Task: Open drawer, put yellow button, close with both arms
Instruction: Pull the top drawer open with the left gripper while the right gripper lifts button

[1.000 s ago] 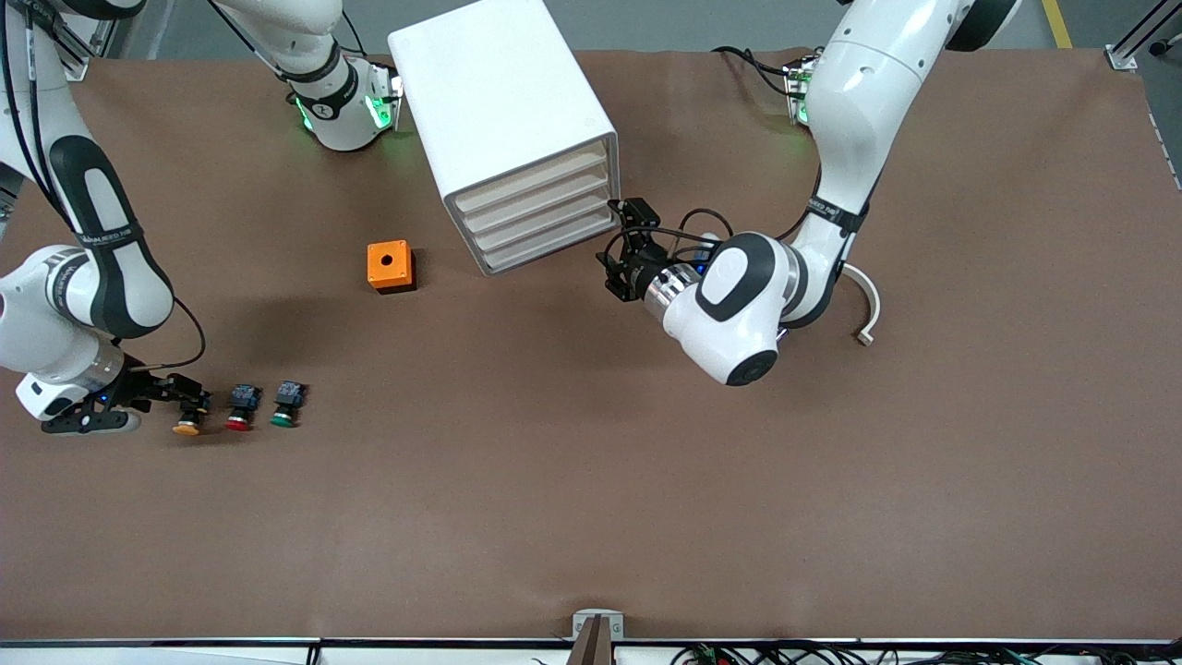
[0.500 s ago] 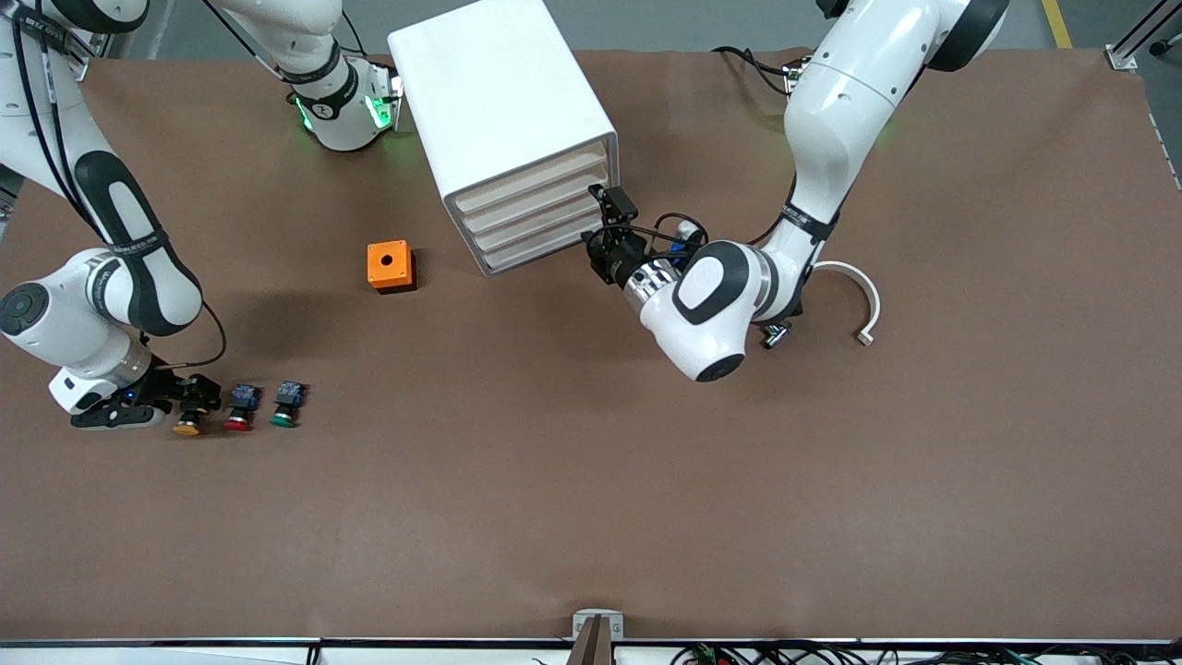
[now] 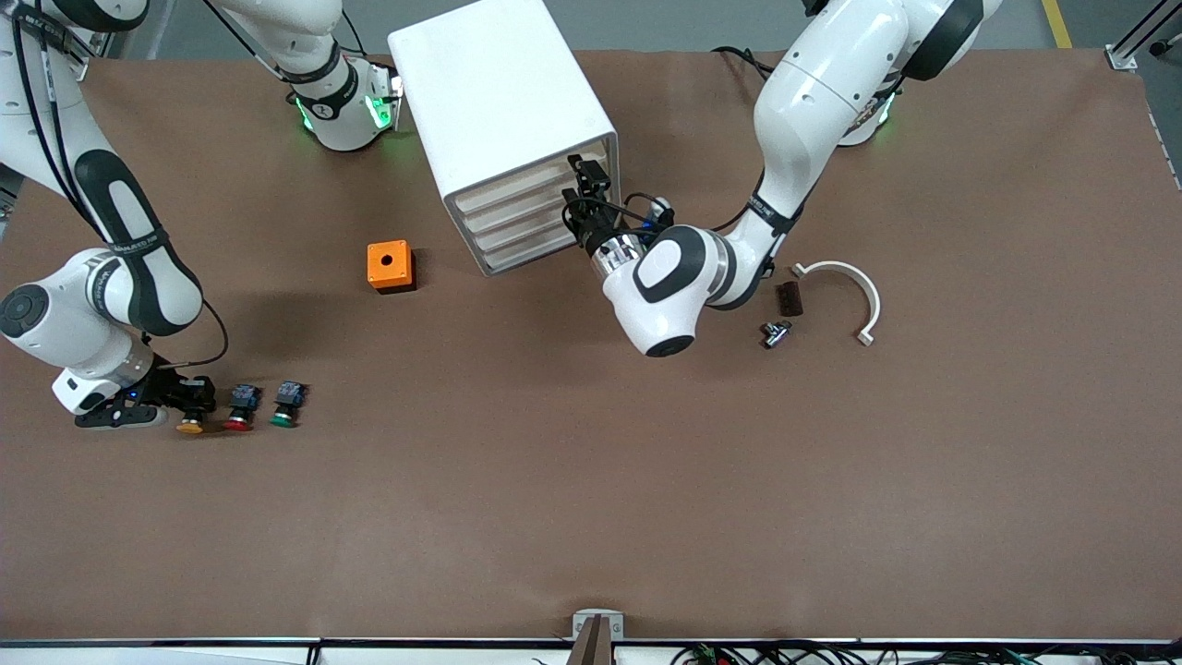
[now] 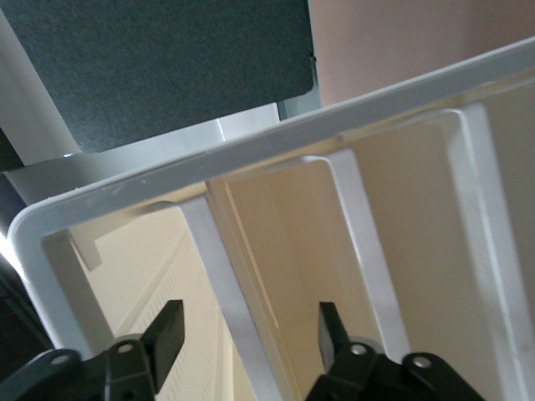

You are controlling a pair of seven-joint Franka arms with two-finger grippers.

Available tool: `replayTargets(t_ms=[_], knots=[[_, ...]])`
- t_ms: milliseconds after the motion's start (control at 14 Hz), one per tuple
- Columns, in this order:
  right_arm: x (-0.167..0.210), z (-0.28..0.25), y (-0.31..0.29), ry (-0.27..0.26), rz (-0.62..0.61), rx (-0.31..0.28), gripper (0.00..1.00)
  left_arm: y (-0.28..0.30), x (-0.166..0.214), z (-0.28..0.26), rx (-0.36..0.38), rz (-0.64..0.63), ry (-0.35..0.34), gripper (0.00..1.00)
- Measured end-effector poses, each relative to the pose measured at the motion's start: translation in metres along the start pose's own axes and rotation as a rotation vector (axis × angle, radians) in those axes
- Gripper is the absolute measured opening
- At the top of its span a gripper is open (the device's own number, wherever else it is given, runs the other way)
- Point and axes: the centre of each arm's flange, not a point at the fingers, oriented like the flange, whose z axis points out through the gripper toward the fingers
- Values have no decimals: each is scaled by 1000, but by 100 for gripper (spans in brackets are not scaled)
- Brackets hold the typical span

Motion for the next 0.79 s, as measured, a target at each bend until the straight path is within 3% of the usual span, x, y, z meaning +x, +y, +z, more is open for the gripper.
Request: replayTargets(t_ms=[214, 357, 500, 786], knots=[[12, -22, -5, -21, -14, 10, 41, -2, -1, 13, 29, -20, 30, 35], [25, -51, -14, -34, -32, 15, 41, -2, -2, 15, 32, -23, 34, 27], [33, -79, -31, -69, -23, 26, 41, 0, 0, 15, 34, -45, 34, 13], [45, -137, -86, -158, 51, 35, 41, 3, 1, 14, 48, -66, 24, 12]])
